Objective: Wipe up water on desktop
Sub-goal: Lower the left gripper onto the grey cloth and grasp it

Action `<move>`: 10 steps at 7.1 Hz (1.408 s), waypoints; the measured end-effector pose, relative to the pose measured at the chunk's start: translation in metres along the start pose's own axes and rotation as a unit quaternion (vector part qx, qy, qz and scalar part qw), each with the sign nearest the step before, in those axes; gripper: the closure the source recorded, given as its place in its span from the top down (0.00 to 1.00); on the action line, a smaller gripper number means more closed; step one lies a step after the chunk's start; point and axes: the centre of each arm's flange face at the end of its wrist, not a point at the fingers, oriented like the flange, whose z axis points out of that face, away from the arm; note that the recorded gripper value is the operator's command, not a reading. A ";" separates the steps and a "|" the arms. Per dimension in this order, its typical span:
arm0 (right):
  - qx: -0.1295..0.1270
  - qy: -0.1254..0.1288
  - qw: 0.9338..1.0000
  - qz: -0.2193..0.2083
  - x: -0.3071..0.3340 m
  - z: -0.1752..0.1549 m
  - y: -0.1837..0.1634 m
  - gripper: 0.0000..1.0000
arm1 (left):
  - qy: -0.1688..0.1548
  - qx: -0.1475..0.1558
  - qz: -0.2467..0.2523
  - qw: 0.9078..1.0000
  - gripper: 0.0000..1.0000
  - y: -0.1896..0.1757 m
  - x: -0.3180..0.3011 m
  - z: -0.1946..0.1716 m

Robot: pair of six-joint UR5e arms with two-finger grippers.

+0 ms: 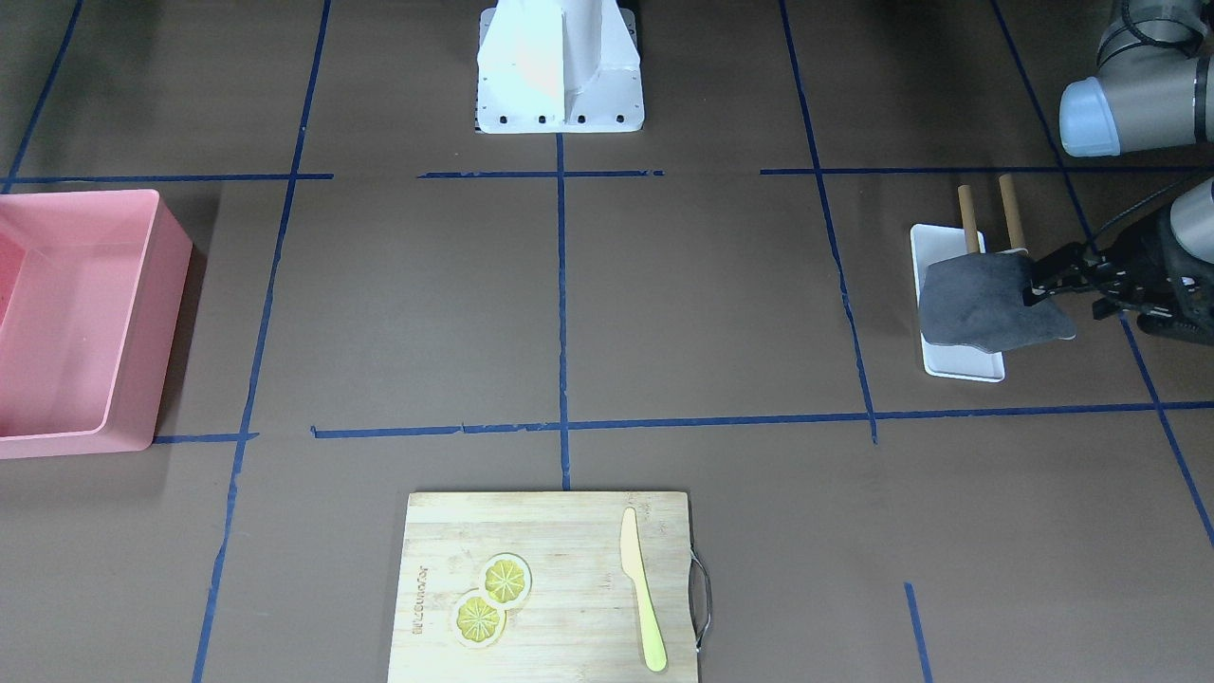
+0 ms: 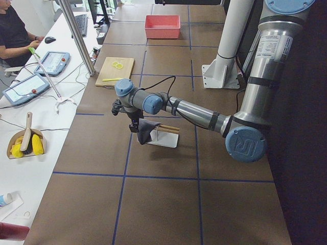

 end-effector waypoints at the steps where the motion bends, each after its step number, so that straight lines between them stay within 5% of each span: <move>1: -0.001 0.000 1.000 0.000 0.000 0.000 0.000 1.00 | 0.001 -0.002 -0.002 1.000 0.53 -0.001 0.003 0.004; 3: -0.001 -0.001 1.000 0.001 0.000 0.001 0.000 1.00 | 0.001 -0.005 -0.001 1.000 0.13 -0.002 0.008 0.008; 4: -0.002 -0.001 1.000 0.001 0.000 0.002 0.000 1.00 | 0.002 -0.004 -0.001 1.000 0.04 -0.003 0.010 0.007; 10: -0.005 -0.004 1.000 0.001 0.001 0.006 -0.003 1.00 | 0.018 0.031 -0.015 0.999 0.00 -0.012 0.059 -0.032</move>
